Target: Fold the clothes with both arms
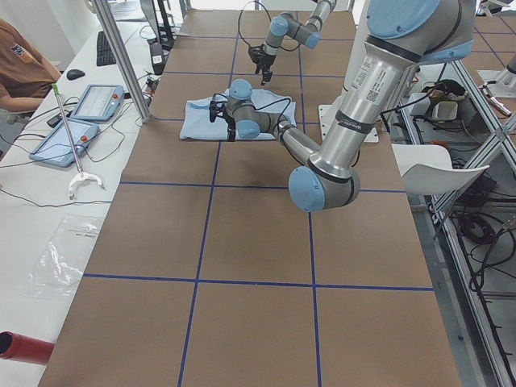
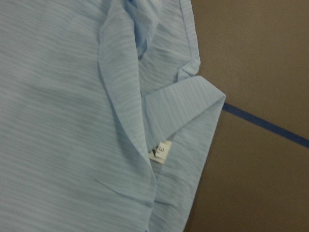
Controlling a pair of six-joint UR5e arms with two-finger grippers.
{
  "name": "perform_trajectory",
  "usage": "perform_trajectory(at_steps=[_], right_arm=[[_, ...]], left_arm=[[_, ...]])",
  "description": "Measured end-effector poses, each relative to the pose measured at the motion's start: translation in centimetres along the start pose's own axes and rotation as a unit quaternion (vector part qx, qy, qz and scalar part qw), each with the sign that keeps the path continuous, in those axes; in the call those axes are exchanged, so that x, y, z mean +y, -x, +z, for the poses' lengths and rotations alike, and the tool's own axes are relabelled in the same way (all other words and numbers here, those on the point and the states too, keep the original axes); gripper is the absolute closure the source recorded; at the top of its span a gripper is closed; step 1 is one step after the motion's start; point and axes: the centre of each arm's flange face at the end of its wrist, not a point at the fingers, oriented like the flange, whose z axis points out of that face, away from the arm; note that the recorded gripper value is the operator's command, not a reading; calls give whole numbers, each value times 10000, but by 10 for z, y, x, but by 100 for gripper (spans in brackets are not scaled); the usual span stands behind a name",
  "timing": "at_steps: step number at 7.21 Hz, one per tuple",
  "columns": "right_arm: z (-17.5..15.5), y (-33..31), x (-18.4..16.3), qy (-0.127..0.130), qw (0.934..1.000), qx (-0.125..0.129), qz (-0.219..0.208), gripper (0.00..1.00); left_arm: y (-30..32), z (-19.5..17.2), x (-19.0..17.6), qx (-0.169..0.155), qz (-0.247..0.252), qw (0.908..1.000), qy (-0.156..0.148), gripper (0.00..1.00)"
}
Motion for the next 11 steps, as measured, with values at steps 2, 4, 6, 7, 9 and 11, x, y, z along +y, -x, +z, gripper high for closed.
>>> perform_trajectory(at_steps=[2,4,6,7,9,11], right_arm=[[9,34,-45,-125,9999,-90,72,0],[28,61,-75,-102,9999,-59,84,0],[52,66,-82,-72,9999,-16,79,0],[57,64,-85,-79,9999,-6,84,0],[60,57,-90,-102,9999,39,99,0],[69,58,-102,-115,9999,80,101,0]], left_arm=[[-2,-2,0,17,5,10000,-10,0],[-10,-12,-1,101,34,9999,-110,0],[-19,-25,-5,220,82,9995,-225,0],[-25,-29,-6,271,104,9993,-251,0],[-25,-29,-6,267,129,9992,-266,0],[-20,-27,-7,204,110,9994,-262,0]])
